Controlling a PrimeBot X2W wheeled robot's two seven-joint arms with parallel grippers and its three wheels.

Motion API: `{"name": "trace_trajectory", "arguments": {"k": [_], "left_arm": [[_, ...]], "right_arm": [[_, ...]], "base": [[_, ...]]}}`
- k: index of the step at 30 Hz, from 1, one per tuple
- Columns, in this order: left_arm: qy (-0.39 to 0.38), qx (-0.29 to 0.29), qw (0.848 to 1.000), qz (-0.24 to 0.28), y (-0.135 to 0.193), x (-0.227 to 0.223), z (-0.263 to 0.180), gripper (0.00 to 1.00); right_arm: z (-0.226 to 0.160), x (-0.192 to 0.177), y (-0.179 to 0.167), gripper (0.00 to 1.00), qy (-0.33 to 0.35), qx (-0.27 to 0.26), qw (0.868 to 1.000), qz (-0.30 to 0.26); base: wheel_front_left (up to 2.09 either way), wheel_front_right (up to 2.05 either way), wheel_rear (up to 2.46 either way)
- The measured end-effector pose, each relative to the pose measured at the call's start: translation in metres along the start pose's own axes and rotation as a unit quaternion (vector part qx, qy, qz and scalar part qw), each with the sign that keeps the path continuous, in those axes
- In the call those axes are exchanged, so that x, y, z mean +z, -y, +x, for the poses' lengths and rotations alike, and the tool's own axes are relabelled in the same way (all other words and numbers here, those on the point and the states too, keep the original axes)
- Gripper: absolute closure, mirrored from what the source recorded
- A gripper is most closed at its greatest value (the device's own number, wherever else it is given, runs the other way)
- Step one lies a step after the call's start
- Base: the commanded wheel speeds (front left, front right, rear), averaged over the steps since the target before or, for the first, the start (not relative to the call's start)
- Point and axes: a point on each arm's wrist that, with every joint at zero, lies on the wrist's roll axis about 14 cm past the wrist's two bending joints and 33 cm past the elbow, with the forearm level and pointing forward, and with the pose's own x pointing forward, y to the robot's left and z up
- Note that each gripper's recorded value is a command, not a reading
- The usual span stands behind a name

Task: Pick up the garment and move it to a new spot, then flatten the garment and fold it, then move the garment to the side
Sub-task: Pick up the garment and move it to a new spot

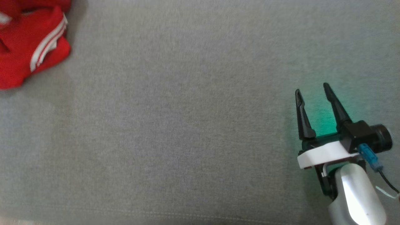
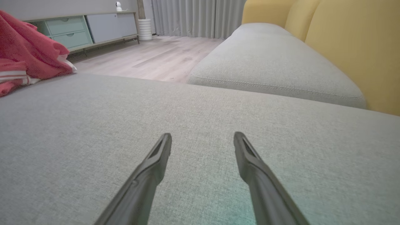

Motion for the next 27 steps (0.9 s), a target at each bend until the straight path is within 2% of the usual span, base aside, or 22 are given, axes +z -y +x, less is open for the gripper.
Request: {"name": "trace_trajectory", "arguments": {"k": [6, 12, 16, 21, 24, 27], "left_arm": [[0.077, -0.029, 0.996, 0.020, -0.002, 0.084, -0.011, 1.00], [0.154, -0.100, 0.983, 0.019, 0.047, 0.164, -0.039, 1.00], [0.225, -0.168, 0.960, -0.008, 0.104, 0.227, -0.066, 1.00], [0.295, -0.260, 0.916, -0.082, 0.173, 0.300, -0.111, 1.00], [0.312, -0.302, 0.893, -0.116, 0.201, 0.325, -0.132, 1.00], [0.304, -0.329, 0.883, -0.138, 0.223, 0.322, -0.137, 1.00]], "right_arm": [[-0.021, 0.022, 0.005, 0.00, 0.024, -0.016, 0.999, 0.016], [-0.063, 0.033, 0.021, 0.00, 0.040, -0.056, 0.997, 0.030], [-0.097, 0.035, 0.044, 0.00, 0.046, -0.104, 0.993, 0.033], [-0.137, 0.040, 0.075, 0.00, 0.063, -0.168, 0.983, 0.036], [-0.159, 0.035, 0.087, 0.00, 0.062, -0.198, 0.978, 0.040], [-0.172, 0.031, 0.095, 0.00, 0.059, -0.218, 0.973, 0.043]], "base": [[0.00, 0.00, 0.00], [0.00, 0.00, 0.00], [0.00, 0.00, 0.00], [0.00, 0.00, 0.00], [0.00, 0.00, 0.00], [0.00, 0.00, 0.00]]}}
